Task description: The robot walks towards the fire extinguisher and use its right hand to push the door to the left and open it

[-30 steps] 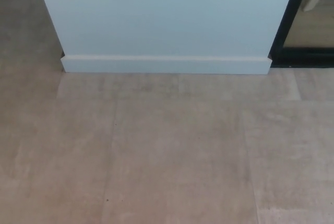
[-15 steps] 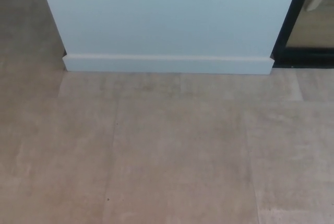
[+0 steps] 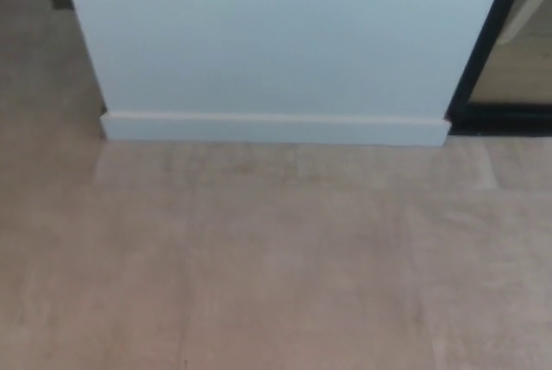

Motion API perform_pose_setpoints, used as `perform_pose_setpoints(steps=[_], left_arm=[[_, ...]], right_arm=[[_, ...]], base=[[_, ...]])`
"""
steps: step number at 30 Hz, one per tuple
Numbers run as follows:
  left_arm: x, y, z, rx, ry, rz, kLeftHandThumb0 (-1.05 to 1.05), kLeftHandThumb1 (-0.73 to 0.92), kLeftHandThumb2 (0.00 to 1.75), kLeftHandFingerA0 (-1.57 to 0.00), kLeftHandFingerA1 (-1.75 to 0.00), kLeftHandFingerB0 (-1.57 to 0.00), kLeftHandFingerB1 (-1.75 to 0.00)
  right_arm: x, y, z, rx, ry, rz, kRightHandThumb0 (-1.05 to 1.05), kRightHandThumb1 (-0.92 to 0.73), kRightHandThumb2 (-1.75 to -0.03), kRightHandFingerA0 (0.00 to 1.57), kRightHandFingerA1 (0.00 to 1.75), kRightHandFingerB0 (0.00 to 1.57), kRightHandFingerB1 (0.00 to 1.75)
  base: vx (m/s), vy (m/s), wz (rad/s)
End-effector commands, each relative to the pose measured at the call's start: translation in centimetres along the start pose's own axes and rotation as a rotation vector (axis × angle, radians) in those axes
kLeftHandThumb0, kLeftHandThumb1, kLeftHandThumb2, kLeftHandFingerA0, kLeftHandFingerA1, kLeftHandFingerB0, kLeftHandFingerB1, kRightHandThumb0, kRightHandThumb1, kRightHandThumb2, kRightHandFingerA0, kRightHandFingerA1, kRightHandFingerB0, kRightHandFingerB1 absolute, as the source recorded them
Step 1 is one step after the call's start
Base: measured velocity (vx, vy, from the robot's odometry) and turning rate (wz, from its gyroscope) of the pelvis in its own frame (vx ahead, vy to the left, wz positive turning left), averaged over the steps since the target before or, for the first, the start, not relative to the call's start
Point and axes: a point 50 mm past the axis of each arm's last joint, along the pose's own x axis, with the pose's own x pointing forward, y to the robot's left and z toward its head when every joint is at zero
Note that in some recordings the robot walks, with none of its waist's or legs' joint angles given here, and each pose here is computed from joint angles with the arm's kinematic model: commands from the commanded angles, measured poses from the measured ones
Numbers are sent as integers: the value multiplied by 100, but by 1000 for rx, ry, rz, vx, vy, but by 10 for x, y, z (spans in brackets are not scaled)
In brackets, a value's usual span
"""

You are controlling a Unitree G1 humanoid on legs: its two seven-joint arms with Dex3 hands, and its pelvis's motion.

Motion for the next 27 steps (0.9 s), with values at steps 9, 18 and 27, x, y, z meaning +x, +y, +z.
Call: perform_pose_setpoints(steps=[9,18,27], left_arm=[[-4,10,-6,-61,3,-7,-68,51,56,-32,-116,-27,-91],[-4,10,-6,-68,5,-6,-67,55,54,-29,-107,-25,-85],[-4,7,-6,-43,-4,-21,-77,45,86,-60,-97,-41,-79]], right_arm=[[-5,-11,-5,32,25,12,-72,-46,-82,23,52,12,42],[-3,-16,4,10,-4,25,-79,-50,-88,21,50,11,42],[-3,-13,-1,15,24,32,-79,-49,-87,20,49,13,42]], base=[[219,88,3],[364,-191,15],[336,-20,-13]])
